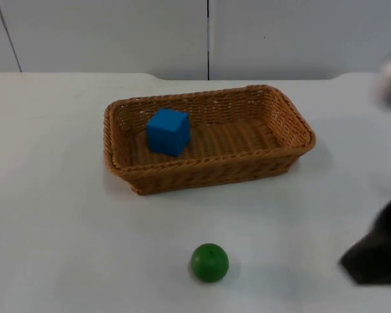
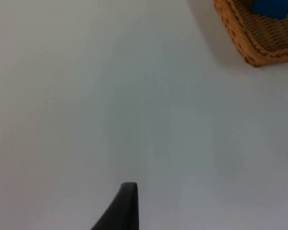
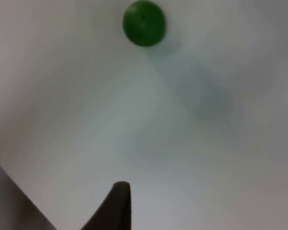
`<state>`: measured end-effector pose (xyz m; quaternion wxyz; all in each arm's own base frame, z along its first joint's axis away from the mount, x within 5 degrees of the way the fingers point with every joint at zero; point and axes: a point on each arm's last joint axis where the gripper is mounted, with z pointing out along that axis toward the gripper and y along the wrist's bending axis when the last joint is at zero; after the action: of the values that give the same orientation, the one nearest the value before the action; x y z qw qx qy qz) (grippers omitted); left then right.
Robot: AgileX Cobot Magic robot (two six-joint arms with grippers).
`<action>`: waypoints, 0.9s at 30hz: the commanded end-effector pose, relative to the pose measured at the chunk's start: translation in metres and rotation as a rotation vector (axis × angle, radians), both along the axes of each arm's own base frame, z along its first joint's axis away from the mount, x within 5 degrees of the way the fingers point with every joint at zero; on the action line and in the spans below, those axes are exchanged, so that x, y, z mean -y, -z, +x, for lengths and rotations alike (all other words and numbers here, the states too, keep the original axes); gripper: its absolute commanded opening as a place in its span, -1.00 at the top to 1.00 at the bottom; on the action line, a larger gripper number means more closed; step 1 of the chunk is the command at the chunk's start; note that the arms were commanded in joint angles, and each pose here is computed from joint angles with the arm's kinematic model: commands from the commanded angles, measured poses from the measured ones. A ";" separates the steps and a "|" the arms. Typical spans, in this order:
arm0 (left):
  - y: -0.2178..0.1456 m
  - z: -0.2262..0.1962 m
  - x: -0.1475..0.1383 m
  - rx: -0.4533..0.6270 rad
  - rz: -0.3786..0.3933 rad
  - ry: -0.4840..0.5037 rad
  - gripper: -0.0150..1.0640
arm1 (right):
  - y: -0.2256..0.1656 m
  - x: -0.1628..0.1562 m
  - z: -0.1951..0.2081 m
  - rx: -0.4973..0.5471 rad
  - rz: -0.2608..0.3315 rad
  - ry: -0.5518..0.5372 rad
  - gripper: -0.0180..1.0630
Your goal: Place all geometric objects except the red cube into the basket.
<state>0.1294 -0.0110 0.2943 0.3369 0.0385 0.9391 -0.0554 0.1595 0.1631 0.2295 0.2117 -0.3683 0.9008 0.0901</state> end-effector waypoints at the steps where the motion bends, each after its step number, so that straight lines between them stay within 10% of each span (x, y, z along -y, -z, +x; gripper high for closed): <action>1: 0.000 -0.001 0.000 0.008 0.005 -0.003 -0.98 | 0.021 -0.037 0.013 0.009 -0.057 -0.061 -0.98; 21: 0.000 -0.001 0.000 0.016 0.007 -0.004 -0.98 | 0.126 -0.145 0.095 -0.026 -0.169 -0.142 -0.96; 27: -0.001 0.000 0.000 0.024 0.007 -0.006 -0.98 | 0.138 -0.146 0.095 -0.038 -0.178 -0.143 -0.30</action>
<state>0.1298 -0.0107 0.2946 0.3396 0.0377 0.9383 -0.0543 0.2545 0.3035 0.0885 0.1393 -0.4414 0.8861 0.0243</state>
